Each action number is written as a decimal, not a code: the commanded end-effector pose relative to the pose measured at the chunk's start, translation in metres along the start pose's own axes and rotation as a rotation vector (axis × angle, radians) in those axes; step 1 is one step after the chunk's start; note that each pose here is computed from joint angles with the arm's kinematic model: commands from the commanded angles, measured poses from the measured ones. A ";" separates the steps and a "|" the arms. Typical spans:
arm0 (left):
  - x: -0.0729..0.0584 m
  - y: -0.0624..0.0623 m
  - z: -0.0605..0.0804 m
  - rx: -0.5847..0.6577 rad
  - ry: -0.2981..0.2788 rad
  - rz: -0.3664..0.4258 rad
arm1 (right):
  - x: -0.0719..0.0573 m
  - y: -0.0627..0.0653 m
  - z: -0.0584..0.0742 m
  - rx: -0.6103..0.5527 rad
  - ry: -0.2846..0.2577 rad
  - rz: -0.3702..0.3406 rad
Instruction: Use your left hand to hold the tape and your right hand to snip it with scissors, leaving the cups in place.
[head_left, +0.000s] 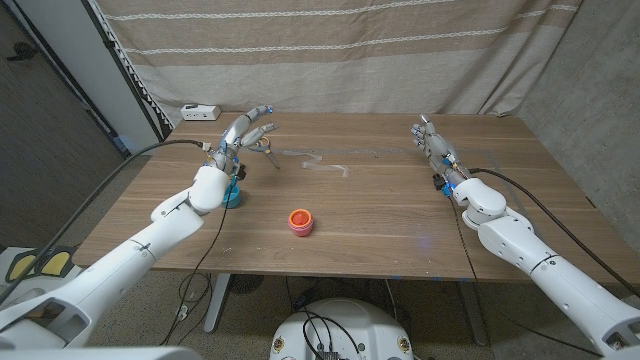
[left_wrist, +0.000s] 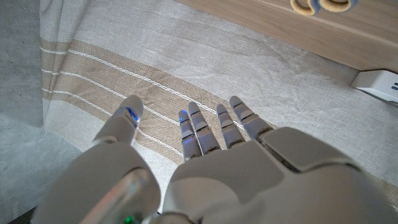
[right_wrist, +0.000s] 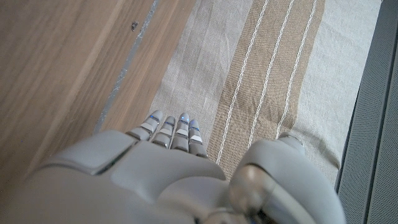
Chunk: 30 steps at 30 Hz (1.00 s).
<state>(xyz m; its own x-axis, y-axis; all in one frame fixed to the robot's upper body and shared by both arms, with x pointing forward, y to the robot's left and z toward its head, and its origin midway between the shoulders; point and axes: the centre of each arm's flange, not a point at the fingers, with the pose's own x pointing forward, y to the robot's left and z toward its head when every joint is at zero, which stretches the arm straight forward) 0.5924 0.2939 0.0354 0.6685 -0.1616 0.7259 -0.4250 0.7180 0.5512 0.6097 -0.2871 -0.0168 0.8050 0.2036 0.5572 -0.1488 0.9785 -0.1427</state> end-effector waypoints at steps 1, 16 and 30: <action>-0.001 0.003 0.011 0.114 0.002 0.015 | -0.002 -0.002 0.001 0.001 -0.011 -0.010; -0.001 0.005 0.020 0.187 -0.025 0.048 | 0.000 -0.002 0.000 0.005 -0.011 -0.005; 0.008 0.005 0.025 0.223 -0.070 0.058 | 0.001 -0.006 0.000 0.019 -0.007 -0.011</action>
<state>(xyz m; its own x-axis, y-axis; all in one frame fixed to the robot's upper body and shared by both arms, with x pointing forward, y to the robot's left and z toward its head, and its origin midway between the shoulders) 0.5776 0.2838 0.0455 0.6260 -0.1554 0.7642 -0.5626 0.5885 0.5806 0.6104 -0.2906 -0.0165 0.8017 0.1953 0.5649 -0.1444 0.9804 -0.1340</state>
